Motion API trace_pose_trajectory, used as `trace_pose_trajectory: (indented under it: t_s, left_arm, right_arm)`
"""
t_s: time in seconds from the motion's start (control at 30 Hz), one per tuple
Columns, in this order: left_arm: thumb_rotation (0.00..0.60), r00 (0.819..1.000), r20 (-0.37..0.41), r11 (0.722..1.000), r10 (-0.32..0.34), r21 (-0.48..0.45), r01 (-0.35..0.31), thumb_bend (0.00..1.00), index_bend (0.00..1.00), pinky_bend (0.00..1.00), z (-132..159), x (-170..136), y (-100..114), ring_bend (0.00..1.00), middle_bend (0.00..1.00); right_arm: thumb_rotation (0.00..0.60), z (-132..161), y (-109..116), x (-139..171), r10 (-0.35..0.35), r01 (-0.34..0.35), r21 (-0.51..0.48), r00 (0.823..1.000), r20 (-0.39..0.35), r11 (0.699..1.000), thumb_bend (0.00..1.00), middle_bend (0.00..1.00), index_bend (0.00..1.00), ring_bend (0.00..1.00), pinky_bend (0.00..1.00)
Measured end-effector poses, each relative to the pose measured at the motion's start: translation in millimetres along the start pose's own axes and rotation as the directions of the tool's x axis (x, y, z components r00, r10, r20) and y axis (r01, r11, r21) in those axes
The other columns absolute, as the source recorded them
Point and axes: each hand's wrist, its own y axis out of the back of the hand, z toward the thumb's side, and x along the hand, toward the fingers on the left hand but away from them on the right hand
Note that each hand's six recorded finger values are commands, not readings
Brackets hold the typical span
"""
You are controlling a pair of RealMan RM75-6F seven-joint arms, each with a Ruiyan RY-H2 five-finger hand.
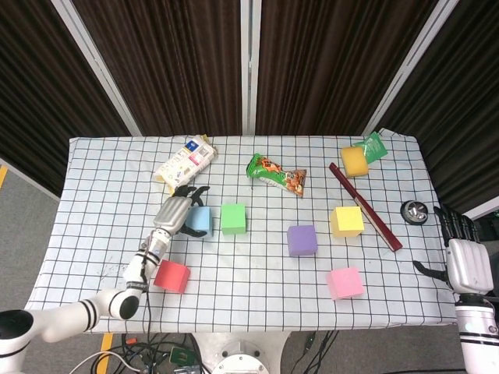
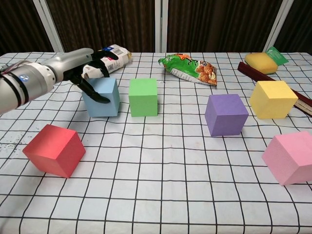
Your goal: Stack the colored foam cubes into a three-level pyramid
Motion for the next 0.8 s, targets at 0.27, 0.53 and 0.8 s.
trace_pose_trajectory:
  t_s: [0.27,0.53,0.8]
  left_arm:
    - [0.600,1.000,-0.006,1.000,0.002,0.000,-0.002,0.11,0.11,0.04,6.9,11.5,-1.4,0.11,0.49]
    - [0.600,0.999,-0.005,0.999,0.032,-0.006,-0.032,0.11,0.11,0.04,9.5,10.8,-2.1,0.11,0.49]
    - [0.600,0.999,0.000,0.999,0.034,-0.015,-0.034,0.11,0.11,0.03,11.6,9.4,-11.6,0.11,0.49]
  right_arm:
    - [0.600,-2.8,-4.3,0.2,0.014,-0.014,0.001,1.000,0.011,1.000,0.00,0.00,0.00,0.00,0.00]
    - [0.600,-3.1,-6.1,0.6,0.019,-0.019,0.001,1.000,0.012,1.000,0.00,0.00,0.00,0.00,0.00]
    - [0.600,-5.8,-6.6,0.4,0.021,-0.021,-0.002,1.000,0.020,1.000,0.00,0.00,0.00,0.00,0.00]
